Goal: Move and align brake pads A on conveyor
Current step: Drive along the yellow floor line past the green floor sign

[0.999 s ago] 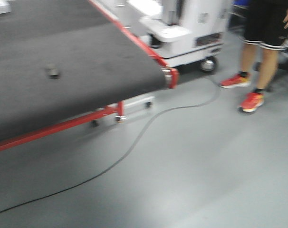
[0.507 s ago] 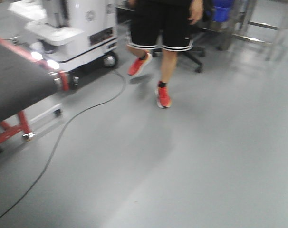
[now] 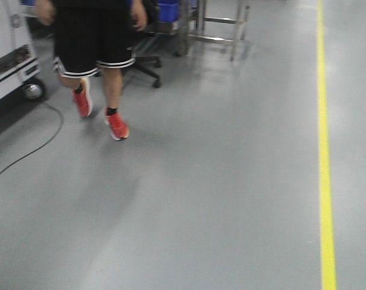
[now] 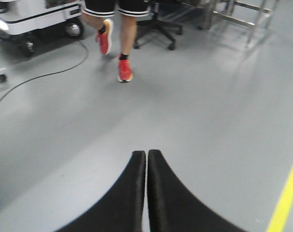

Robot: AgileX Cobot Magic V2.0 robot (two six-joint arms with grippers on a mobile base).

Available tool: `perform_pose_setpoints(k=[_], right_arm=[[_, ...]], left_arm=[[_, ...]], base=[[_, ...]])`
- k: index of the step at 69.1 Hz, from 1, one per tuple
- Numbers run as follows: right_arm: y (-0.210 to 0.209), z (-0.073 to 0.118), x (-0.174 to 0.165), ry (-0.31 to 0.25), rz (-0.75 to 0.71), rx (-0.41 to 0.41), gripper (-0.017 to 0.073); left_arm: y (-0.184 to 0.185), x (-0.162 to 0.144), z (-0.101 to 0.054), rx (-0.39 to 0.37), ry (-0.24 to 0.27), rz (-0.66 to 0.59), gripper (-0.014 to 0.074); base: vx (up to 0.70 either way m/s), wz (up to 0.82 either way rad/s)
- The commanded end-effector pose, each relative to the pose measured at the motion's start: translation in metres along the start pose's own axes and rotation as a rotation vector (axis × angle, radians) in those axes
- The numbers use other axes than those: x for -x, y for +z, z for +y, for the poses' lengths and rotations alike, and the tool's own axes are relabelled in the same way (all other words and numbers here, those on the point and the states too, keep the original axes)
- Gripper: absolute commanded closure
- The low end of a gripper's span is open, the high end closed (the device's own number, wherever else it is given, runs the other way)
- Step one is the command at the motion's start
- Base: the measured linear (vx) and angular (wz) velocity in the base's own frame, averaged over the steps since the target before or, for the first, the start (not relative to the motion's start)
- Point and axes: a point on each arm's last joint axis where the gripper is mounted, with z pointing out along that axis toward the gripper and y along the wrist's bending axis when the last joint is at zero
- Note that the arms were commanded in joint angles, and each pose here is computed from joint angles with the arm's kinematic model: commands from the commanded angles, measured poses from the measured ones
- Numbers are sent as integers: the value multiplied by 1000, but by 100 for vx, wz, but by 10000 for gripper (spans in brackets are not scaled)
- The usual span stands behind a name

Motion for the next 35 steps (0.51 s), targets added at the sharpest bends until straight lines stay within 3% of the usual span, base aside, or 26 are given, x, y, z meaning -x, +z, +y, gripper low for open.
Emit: perform_pose_setpoints(k=[1, 24, 35], right_arm=[[-3, -2, 14, -6, -86, -22, 567], [-3, -2, 13, -6, -82, -21, 567], [-3, -2, 13, -6, -79, -20, 567]], left_arm=[[-1, 13, -4, -36, 10, -76, 600], [-1, 13, -4, -36, 10, -76, 600], [-1, 13, -4, -36, 10, -76, 600]], base=[[1, -59], [2, -59], [7, -35]])
